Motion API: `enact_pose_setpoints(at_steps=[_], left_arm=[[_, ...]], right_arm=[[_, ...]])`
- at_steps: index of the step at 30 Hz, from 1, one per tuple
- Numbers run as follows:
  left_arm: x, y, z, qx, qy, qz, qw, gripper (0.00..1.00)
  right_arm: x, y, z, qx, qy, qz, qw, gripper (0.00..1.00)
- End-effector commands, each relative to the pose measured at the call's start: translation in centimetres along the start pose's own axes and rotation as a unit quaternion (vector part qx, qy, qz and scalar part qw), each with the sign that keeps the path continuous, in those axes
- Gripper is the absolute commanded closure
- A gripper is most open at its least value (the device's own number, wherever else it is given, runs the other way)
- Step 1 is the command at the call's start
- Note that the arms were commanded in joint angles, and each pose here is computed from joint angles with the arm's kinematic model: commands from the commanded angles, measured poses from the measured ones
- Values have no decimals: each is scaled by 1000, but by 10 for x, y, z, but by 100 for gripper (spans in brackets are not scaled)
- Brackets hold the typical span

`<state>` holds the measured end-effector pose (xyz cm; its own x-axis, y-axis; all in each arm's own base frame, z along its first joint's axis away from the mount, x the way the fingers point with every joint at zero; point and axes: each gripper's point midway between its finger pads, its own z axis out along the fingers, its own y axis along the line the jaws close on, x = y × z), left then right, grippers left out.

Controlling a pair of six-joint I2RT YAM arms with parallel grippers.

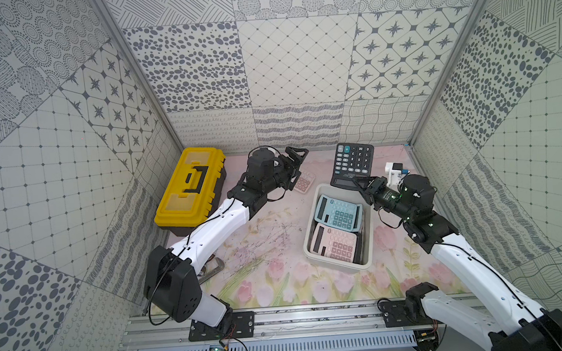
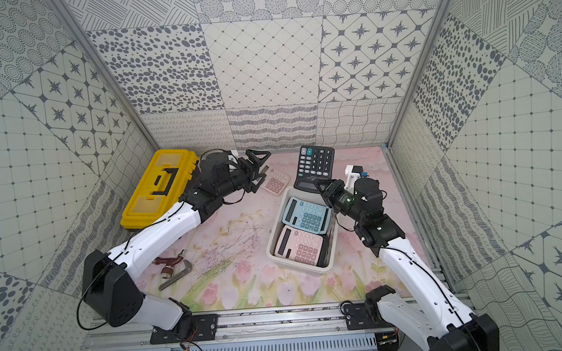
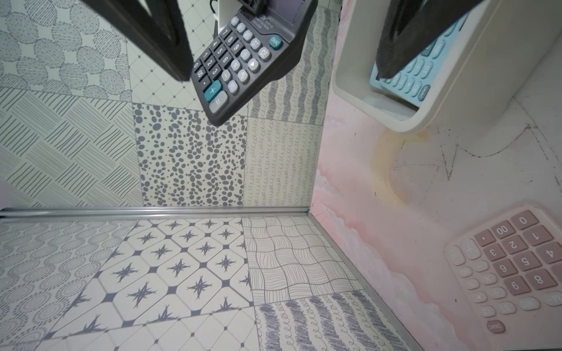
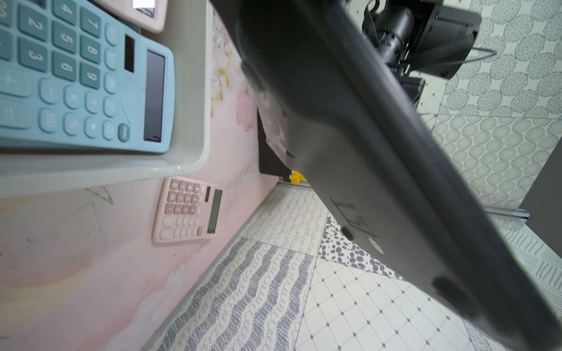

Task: Put the calculator in the storage box
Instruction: Pick up the calculator from the center of the board.

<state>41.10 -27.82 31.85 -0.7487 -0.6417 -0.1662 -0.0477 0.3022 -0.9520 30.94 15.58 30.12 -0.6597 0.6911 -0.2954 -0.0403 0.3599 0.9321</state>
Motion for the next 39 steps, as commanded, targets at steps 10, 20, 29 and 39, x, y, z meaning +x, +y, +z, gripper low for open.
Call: enact_pose_setpoints(at_steps=[10, 20, 29, 39], left_arm=[[64, 0, -4, 80, 314, 116, 939, 6], [92, -12, -11, 121, 368, 140, 911, 15], [126, -16, -25, 144, 427, 192, 872, 33], [135, -10, -23, 146, 445, 195, 862, 77]], right_arm=[[61, 4, -35, -70, 256, -9, 964, 100], [73, -12, -31, -55, 300, 30, 952, 100], [78, -18, -31, -52, 318, 42, 946, 100], [81, -19, -32, -55, 325, 45, 943, 100]])
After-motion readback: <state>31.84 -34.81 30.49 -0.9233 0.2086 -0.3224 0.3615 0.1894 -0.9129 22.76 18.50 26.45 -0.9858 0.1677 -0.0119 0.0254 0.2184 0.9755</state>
